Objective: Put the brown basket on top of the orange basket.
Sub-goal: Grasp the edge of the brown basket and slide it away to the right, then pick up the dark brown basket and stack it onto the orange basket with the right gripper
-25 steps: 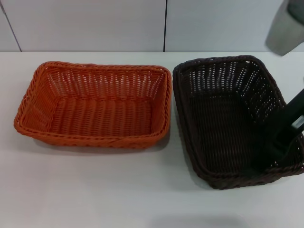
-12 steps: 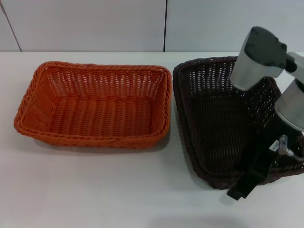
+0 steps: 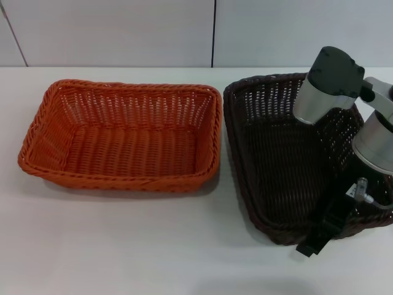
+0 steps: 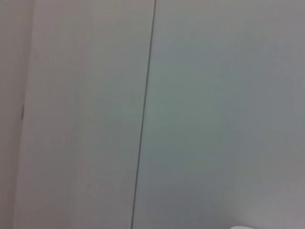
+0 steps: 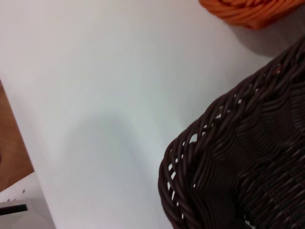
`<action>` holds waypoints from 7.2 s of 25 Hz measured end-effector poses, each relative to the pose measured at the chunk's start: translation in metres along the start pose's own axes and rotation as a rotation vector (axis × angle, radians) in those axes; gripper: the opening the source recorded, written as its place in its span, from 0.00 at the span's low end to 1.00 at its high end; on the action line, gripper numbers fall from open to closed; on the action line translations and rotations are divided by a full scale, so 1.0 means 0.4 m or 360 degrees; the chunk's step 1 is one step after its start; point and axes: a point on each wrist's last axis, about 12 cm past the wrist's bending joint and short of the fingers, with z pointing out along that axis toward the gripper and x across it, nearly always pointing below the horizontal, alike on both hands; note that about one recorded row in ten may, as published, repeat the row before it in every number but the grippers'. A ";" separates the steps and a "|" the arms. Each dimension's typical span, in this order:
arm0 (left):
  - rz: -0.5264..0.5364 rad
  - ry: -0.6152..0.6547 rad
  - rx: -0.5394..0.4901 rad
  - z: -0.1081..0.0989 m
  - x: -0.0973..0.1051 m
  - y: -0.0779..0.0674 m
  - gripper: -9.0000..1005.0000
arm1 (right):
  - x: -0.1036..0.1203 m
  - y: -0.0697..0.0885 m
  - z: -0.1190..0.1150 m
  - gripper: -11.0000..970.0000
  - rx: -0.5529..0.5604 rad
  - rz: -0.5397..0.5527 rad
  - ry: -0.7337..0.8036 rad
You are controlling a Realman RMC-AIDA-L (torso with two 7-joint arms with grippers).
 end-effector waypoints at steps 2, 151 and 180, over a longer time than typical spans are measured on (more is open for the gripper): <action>-0.0005 0.0000 -0.0014 0.003 -0.001 0.002 0.79 | -0.005 0.003 0.016 0.80 0.0026 -0.0035 0.0024; -0.0057 0.0145 0.0018 0.012 0.028 -0.031 0.79 | -0.127 0.138 0.055 0.47 0.1250 -0.2429 -0.0246; -0.0033 0.0200 -0.0030 -0.008 0.041 0.000 0.79 | -0.120 0.272 -0.058 0.65 0.1150 -0.2257 -0.0665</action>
